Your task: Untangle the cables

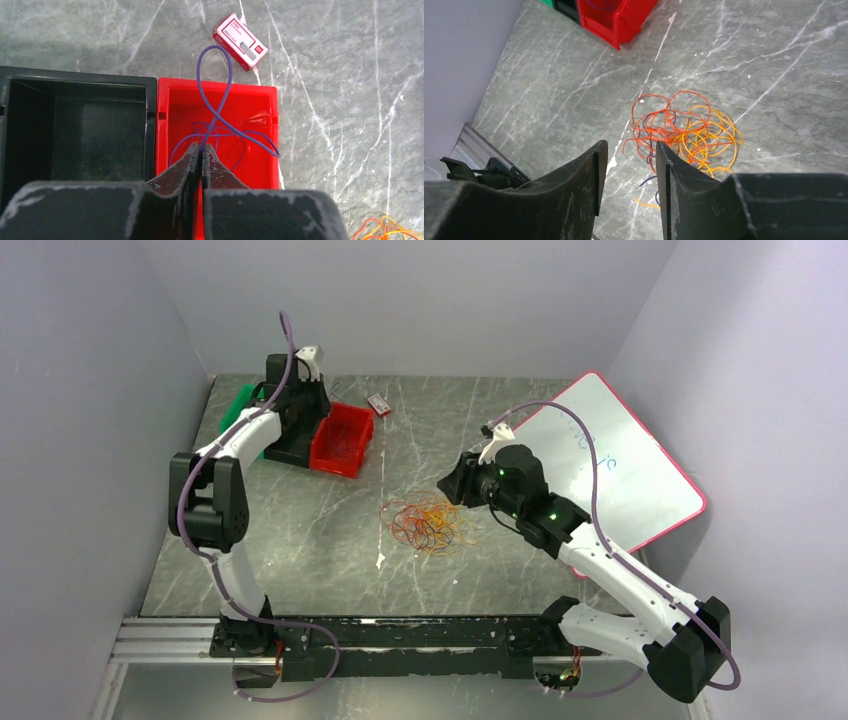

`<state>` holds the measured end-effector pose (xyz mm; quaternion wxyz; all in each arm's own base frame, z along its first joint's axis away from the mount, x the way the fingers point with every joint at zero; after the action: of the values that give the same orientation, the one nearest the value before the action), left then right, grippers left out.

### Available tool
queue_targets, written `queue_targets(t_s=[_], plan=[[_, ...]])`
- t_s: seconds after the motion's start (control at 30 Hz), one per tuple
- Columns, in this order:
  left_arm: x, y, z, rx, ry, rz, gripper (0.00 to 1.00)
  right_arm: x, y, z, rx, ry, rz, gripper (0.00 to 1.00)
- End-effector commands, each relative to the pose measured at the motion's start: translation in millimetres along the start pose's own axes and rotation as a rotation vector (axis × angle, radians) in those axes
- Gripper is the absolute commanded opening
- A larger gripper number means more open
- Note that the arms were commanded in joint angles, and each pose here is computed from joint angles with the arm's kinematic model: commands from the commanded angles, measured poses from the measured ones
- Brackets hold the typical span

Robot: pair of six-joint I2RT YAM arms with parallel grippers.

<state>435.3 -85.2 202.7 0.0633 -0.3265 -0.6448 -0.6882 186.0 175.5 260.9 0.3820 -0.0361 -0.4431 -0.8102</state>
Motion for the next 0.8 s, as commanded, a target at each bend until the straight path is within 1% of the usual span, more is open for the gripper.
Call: queue_targets(t_s=[0.0,0.33,0.47,0.77], plan=[[-11,1,-4,-0.018,0.008,0.046,0.07,3,-3,-3,0.012,-0.005,-0.002,0.44],[-25,-30,-12,-0.018,0.012,0.172,0.07,4,-4,-4,0.007,-0.008,-0.003,0.44],[-28,-41,-15,-0.021,0.012,0.199,0.07,4,-5,-5,0.006,-0.007,0.0,0.44],[-41,-65,-19,-0.019,0.003,0.306,0.07,6,-6,-5,0.002,-0.01,-0.001,0.44]])
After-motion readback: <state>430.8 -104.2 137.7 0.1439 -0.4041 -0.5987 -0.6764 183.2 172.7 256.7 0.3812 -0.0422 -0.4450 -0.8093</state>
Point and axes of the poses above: each gripper's point midway between its finger pads, its own x axis back along the fingers, its own z axis along the line the jaws close on, y = z × x, the point moved 10 cm from there along x, back along the fingers, and after that the axes turned 13 degrees about -x, right-handed, at the moved point
